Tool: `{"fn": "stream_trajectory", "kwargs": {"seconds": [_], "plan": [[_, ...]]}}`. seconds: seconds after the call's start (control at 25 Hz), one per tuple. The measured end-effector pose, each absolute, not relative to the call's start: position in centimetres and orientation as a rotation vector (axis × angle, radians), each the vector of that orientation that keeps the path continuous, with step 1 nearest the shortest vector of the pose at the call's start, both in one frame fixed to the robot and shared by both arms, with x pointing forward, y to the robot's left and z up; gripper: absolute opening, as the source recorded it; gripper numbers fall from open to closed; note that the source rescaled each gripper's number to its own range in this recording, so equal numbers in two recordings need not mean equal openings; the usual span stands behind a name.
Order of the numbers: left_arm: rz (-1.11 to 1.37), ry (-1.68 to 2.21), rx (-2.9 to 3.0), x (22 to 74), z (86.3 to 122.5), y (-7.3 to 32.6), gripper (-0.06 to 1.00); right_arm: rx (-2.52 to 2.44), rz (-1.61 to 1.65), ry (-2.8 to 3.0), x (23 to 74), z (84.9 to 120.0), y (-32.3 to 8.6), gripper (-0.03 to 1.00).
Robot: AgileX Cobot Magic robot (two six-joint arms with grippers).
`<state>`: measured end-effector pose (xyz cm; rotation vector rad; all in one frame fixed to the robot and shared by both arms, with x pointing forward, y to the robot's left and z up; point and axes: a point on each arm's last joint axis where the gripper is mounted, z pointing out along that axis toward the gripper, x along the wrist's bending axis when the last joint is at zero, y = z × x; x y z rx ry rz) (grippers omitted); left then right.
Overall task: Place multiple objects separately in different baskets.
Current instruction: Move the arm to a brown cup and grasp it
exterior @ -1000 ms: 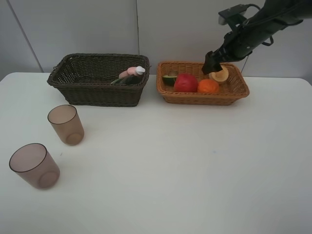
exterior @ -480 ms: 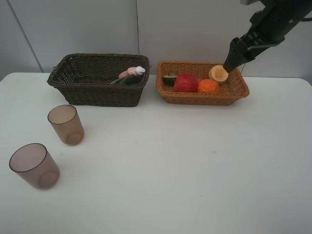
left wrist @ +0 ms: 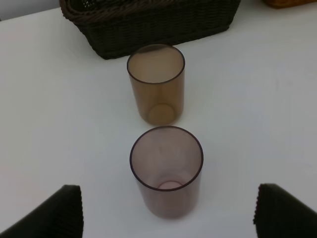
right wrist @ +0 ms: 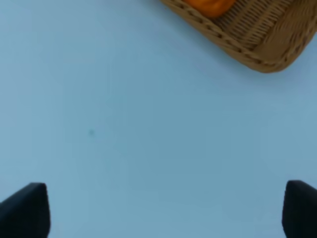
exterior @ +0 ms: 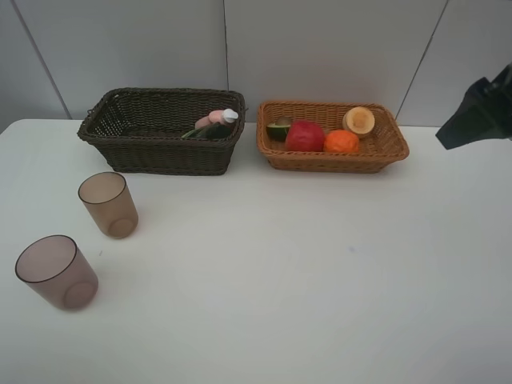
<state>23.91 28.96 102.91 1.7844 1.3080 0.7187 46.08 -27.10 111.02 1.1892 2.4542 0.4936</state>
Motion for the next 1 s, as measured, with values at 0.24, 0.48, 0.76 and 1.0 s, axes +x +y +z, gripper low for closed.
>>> {"fn": "stream_trajectory", "kwargs": {"seconds": [0.24,0.48,0.76,1.0], "plan": [[0.719,1.308,1.784,23.9,102.9,29.0,0.94,1.329,0.559,2.261,39.4,111.0,-29.1,0.98],[0.719,1.308,1.784,23.9,102.9,29.0,0.94,1.316,0.676,2.098,33.4,110.6,-29.1,0.98],[0.719,1.308,1.784,23.9,102.9,29.0,0.94,1.269,0.810,2.020,29.0,108.2,-28.1,0.98],[0.719,1.308,1.784,23.9,102.9,29.0,0.94,1.314,0.896,1.914,26.4,106.8,-27.8,0.98]]}}
